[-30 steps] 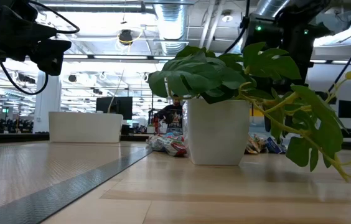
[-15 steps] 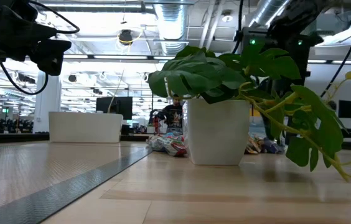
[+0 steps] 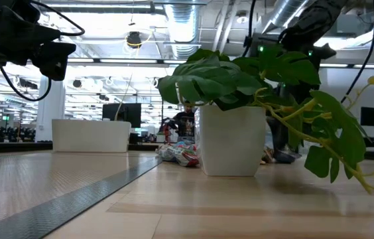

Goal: Pick and place Granola Bars by type
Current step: Put the blue granola bar into the transparent bin

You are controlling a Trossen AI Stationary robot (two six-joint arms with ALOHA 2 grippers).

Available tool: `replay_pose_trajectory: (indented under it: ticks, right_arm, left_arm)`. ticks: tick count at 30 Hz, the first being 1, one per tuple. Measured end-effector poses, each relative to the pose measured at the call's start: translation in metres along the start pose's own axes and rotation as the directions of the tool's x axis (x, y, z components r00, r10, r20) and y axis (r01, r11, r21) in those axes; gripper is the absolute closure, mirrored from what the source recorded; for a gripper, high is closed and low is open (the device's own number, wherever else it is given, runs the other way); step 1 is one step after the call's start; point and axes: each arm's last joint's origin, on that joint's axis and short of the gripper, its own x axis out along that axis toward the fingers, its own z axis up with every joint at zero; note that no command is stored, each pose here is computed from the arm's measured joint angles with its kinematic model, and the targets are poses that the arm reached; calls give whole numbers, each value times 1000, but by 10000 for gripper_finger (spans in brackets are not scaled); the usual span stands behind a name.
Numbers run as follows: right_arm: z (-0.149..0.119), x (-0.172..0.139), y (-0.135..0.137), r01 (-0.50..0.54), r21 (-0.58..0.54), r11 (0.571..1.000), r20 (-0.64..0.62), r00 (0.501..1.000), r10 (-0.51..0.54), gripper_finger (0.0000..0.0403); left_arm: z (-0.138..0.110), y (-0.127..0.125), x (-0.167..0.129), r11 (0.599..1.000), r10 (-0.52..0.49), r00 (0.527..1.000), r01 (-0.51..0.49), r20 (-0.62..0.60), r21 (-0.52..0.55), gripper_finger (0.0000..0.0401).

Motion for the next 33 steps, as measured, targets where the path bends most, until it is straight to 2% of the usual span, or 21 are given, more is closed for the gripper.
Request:
replay_pose_trajectory:
  ticks: [6,12,16,21,27,29,33]
  right_arm:
    - [4,-17,1,-64,-39,997,43,997,65,393]
    - [10,-47,0,-152,-83,985,177,970,165,387]
    - [22,-71,0,-248,-142,958,299,912,280,376]
    - [38,-99,2,-386,-201,901,417,798,435,378]
    - [55,-124,-1,-497,-240,834,510,667,544,386]
    - [58,-127,-2,-499,-253,829,525,649,551,386]
    - [64,-124,-6,-455,-267,850,539,660,523,383]
  left_arm:
    - [0,0,0,1000,0,1000,0,0,0,237]
    - [0,0,0,1000,0,1000,0,0,0,237]
    - [0,0,0,1000,0,1000,0,0,0,237]
    - [0,0,0,1000,0,1000,0,0,0,237]
    - [0,0,0,1000,0,1000,0,0,0,237]
    - [0,0,0,1000,0,1000,0,0,0,237]
    - [0,0,0,1000,0,1000,0,0,0,237]
